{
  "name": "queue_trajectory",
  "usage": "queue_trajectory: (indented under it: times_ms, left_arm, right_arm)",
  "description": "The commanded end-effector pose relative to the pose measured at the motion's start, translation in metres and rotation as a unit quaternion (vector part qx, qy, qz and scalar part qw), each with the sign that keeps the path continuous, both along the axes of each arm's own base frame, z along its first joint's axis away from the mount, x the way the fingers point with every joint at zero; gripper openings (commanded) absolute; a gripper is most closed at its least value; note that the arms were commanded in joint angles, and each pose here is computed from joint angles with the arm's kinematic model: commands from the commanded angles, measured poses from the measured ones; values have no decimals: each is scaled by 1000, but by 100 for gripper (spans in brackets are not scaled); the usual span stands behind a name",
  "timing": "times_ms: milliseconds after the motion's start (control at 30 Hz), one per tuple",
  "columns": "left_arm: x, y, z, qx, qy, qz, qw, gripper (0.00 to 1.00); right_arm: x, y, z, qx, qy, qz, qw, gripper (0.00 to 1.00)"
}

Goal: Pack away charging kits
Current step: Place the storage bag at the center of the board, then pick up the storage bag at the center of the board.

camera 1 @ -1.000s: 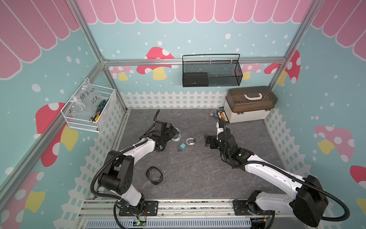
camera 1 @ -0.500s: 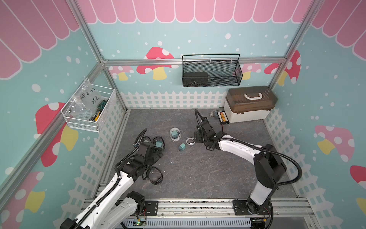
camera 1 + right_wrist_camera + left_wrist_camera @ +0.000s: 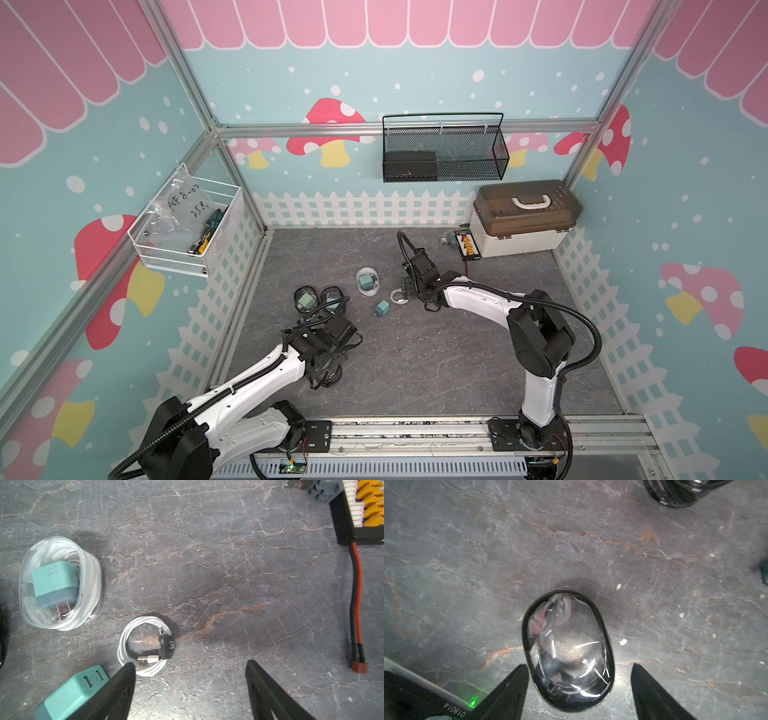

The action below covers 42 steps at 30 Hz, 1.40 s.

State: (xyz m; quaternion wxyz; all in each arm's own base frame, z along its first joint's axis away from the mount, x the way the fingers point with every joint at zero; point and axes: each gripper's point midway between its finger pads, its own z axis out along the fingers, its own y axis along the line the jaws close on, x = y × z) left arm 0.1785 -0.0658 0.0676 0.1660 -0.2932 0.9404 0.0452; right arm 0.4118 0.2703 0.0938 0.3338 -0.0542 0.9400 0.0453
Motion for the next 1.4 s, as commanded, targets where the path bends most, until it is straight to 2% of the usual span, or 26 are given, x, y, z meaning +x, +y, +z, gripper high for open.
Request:
queue_trajectory:
  times_ms: [0, 200, 300, 700, 800, 933, 1067, 1367]
  left_arm:
    - [12, 6, 8, 38, -10, 24, 999, 81]
    - [27, -6, 0, 57, 15, 13, 998, 76]
    - [27, -6, -6, 66, 28, 13, 997, 70]
    - [15, -4, -26, 58, 41, 14, 997, 63]
    - [16, -5, -28, 62, 47, 13, 997, 58]
    - [18, -4, -27, 64, 41, 16, 997, 47]
    - [17, -4, -25, 60, 39, 17, 997, 27]
    - [15, -5, -25, 52, 39, 17, 998, 8]
  right_arm:
    - [3, -7, -9, 0, 15, -9, 1000, 81]
    - [3, -7, -14, 4, 24, -7, 1000, 80]
    - [2, -8, -15, 4, 25, -7, 1000, 79]
    - [0, -5, -21, 17, 34, -4, 999, 78]
    - [-1, -1, -27, 22, 44, 3, 999, 76]
    - [-3, 1, -29, 25, 49, 5, 998, 75]
    - [-3, 1, -29, 28, 49, 5, 998, 75]
    - [-4, 6, -30, 42, 56, 7, 998, 73]
